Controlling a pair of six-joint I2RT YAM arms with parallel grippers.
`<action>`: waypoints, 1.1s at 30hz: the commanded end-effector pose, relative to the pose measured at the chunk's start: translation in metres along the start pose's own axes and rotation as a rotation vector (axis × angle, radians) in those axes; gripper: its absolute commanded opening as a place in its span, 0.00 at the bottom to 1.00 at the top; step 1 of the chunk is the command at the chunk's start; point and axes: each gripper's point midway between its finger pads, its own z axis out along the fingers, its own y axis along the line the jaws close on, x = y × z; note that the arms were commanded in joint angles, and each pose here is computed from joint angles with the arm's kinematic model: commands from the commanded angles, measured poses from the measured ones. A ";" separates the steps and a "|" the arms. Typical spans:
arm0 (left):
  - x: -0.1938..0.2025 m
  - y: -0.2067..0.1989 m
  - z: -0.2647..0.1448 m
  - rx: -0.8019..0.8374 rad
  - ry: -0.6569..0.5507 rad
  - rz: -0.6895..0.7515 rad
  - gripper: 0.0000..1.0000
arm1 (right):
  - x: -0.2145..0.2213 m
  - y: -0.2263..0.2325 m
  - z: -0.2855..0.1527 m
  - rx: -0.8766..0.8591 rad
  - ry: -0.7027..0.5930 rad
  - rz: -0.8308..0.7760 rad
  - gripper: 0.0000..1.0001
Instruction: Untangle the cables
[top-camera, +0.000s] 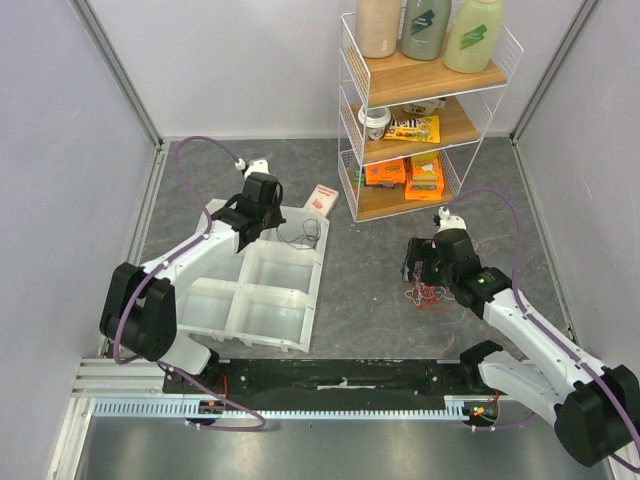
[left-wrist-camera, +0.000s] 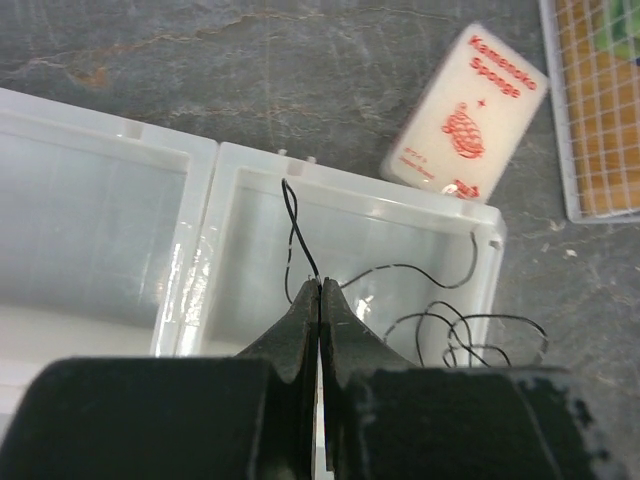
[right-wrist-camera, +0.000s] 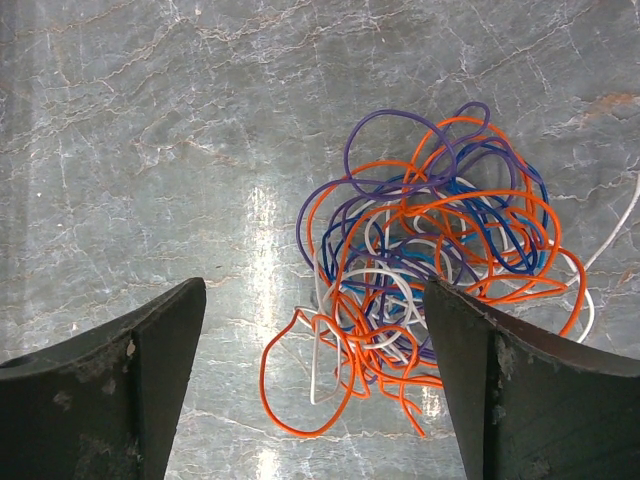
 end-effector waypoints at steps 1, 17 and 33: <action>-0.037 0.015 0.005 -0.118 -0.140 -0.037 0.02 | -0.011 0.002 -0.002 0.006 -0.028 0.013 0.97; -0.075 -0.014 -0.018 0.060 -0.282 -0.038 0.02 | -0.005 -0.001 0.003 0.024 -0.010 0.021 0.96; -0.024 -0.013 -0.036 0.194 -0.235 -0.087 0.02 | -0.006 0.002 -0.003 0.000 -0.022 0.024 0.96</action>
